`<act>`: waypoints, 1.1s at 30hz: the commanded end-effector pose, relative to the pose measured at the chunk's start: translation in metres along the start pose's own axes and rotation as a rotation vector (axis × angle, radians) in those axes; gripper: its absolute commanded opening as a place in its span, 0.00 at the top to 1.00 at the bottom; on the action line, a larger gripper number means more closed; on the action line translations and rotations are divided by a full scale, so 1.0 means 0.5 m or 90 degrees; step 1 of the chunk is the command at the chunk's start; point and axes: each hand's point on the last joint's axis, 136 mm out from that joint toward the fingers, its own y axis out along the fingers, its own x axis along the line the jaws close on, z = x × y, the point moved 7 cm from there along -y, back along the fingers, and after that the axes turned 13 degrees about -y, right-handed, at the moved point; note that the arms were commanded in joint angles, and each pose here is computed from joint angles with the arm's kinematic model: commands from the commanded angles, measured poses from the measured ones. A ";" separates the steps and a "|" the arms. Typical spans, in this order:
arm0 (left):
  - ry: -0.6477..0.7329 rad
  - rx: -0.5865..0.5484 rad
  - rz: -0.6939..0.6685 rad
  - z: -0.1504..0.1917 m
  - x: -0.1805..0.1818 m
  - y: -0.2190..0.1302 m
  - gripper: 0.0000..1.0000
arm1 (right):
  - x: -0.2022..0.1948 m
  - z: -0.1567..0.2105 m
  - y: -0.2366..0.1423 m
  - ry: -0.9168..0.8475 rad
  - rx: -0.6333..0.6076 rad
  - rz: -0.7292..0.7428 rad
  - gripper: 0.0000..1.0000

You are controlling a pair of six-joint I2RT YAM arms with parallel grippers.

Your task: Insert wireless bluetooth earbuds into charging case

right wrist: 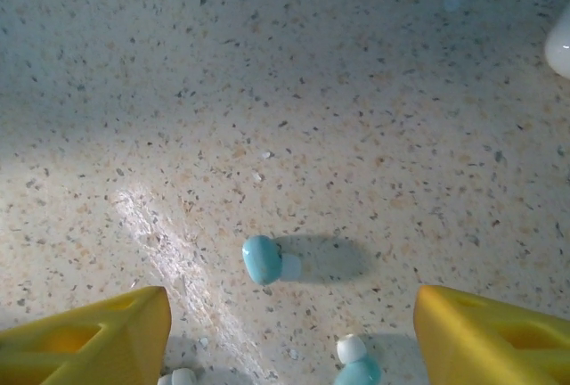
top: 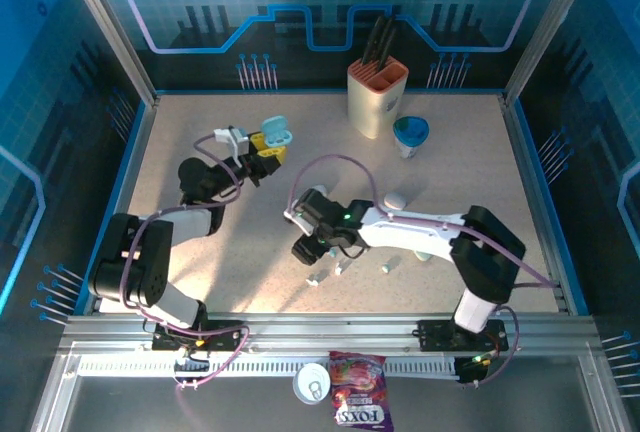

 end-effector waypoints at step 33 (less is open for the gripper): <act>-0.050 -0.032 -0.018 -0.056 0.046 -0.015 0.74 | 0.040 0.003 0.107 -0.163 0.231 0.157 0.57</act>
